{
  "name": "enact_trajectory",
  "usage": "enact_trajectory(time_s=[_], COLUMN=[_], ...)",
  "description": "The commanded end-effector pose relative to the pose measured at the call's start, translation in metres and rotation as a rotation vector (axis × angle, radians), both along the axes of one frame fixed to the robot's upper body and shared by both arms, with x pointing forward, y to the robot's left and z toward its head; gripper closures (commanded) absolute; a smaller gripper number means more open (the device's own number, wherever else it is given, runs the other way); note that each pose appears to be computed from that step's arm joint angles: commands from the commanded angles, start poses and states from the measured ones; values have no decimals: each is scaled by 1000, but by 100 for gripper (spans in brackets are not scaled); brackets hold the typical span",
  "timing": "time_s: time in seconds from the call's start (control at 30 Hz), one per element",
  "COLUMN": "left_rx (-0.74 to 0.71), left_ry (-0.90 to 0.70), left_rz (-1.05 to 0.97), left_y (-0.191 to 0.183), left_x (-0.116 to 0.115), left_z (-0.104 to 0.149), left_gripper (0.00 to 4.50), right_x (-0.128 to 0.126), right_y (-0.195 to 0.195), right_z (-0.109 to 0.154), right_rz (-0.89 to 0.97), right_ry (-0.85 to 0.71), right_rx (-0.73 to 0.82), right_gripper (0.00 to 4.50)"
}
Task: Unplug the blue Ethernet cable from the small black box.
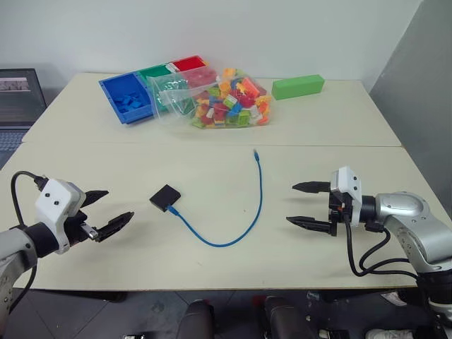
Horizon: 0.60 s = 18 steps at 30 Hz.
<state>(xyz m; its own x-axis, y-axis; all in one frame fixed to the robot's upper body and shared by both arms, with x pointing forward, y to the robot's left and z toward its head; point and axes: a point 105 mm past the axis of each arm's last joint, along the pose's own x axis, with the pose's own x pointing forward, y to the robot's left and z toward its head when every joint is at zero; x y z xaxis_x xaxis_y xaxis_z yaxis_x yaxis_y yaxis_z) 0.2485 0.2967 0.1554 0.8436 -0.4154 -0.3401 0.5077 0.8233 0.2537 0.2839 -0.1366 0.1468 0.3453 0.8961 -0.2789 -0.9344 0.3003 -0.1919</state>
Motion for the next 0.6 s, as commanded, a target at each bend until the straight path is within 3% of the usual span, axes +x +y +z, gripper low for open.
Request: enact_trajectory(time_s=[0.03,0.37,0.6], left_rx=[3,1,3], left_ry=[-53,-52,-61], left_rz=[-25,-29,-135], left_y=[-4,-7,-14], left_x=[0,-1,-11], left_z=[15,13,11], left_gripper=[0,0,0], right_x=[0,-3,-12], right_y=[-1,10,43], right_z=[15,15,5], right_rz=[13,66,234], right_ry=[-53,-57,-80], right_rx=[5,-4,-47], right_gripper=[2,2,2])
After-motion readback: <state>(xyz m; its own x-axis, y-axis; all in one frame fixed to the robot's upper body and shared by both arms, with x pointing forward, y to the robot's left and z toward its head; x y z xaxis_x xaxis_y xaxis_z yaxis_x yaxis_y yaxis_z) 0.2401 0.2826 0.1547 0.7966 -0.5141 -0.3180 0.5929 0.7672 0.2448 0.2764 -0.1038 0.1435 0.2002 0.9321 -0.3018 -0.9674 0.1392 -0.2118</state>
